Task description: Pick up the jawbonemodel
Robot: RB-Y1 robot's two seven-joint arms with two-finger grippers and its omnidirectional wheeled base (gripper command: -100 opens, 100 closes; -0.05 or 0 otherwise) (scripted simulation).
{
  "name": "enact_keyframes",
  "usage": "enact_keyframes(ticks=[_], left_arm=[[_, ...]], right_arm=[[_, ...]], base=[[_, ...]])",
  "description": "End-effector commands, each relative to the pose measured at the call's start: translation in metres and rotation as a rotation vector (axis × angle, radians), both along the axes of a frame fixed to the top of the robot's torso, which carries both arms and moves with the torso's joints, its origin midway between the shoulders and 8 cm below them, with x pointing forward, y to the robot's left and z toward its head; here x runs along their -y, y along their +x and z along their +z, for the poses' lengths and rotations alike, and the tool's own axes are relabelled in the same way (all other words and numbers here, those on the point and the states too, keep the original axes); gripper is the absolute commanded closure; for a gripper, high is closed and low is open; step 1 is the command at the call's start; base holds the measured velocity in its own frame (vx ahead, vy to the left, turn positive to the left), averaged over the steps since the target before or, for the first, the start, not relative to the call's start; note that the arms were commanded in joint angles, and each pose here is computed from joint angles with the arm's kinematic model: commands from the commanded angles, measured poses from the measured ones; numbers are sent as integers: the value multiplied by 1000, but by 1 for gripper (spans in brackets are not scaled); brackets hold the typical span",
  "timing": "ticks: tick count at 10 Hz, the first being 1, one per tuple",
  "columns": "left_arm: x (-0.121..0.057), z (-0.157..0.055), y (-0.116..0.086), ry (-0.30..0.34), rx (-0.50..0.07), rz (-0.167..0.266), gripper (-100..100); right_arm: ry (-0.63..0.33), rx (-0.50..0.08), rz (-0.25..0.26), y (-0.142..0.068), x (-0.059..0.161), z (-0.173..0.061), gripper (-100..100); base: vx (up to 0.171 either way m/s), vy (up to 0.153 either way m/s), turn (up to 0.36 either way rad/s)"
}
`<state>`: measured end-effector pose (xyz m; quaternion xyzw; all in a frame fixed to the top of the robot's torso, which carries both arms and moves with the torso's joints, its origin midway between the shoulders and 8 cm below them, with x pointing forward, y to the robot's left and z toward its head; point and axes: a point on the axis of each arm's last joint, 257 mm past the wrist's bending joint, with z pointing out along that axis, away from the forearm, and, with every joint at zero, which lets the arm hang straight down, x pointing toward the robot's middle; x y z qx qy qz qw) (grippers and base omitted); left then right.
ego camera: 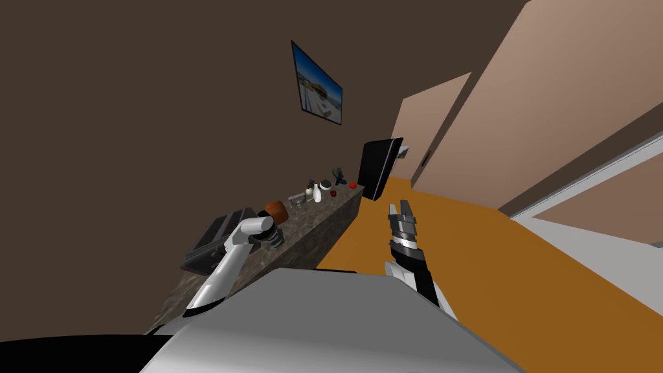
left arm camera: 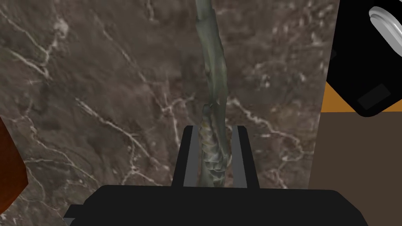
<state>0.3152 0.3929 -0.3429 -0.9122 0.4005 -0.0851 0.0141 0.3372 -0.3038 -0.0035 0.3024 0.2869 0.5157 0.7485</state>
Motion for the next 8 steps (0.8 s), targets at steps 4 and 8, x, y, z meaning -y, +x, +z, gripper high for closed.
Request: enact_keyframes(ticks=[4,8], left_arm=[[2,9,-2,0,0,0,100],[2,16,-3,1,0,-1,0]], right_arm=[[0,0,0,0,0,0,0],[0,0,0,0,0,0,0]], base=[[1,2,4],[4,6,6]])
